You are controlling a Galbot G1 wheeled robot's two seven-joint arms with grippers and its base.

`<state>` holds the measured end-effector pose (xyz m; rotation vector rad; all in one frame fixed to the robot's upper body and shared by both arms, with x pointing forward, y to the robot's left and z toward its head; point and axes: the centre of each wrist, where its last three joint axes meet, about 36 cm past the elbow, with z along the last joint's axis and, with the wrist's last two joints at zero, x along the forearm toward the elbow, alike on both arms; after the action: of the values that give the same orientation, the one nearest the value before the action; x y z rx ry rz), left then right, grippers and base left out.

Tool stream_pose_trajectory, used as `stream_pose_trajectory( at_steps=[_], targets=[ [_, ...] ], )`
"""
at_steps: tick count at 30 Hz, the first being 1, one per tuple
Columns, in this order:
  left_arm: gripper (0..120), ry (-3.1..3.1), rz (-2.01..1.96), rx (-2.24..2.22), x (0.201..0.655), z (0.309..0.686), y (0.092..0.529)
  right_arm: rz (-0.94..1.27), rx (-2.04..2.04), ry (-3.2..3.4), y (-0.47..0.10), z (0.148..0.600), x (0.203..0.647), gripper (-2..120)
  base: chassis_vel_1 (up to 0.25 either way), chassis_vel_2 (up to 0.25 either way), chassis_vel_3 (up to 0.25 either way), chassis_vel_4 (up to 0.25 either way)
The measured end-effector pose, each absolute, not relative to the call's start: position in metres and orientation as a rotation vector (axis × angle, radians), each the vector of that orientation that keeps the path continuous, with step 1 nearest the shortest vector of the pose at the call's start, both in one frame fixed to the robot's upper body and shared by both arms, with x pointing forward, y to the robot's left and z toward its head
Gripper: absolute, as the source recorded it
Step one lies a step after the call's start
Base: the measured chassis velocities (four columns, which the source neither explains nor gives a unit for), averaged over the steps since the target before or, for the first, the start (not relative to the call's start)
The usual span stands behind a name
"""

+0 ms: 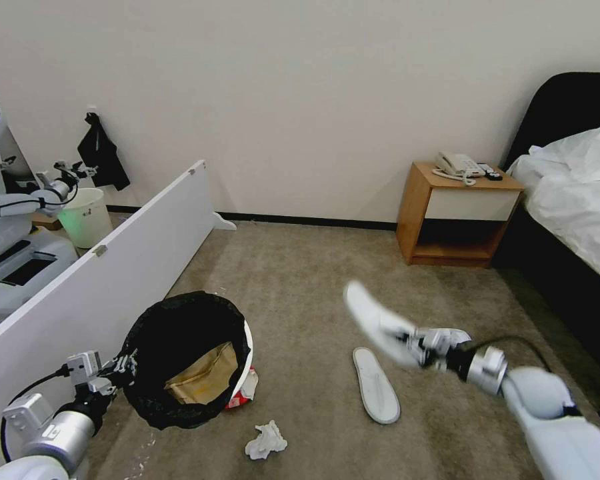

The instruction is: Pick up the trash bin, then pick up the garbage from the floor and place it into the trash bin.

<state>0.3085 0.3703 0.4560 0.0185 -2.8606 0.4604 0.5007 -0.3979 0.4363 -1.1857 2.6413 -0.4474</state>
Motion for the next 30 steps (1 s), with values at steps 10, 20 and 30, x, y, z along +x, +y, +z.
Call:
stream_pose_trajectory(
  at_steps=[10, 20, 30],
  targets=[
    [4, -2.848, 0.463, 0.002, 0.308, 0.458, 0.373, -0.176, -1.278, 2.38, -0.318, 0.528, 0.518, 0, 0.0, 0.0, 0.0, 0.0],
    [4, -2.759, 0.513, -0.098, 0.323, 0.451, 0.363, 0.12, -1.484, 2.226, -0.228, 0.521, 0.517, 0, 0.0, 0.0, 0.0, 0.0],
    [4, -2.706, 0.523, -0.162, 0.332, 0.446, 0.357, 0.225, -1.713, 2.18, -0.163, 0.486, 0.512, 0, 0.0, 0.0, 0.0, 0.0]
  ],
)
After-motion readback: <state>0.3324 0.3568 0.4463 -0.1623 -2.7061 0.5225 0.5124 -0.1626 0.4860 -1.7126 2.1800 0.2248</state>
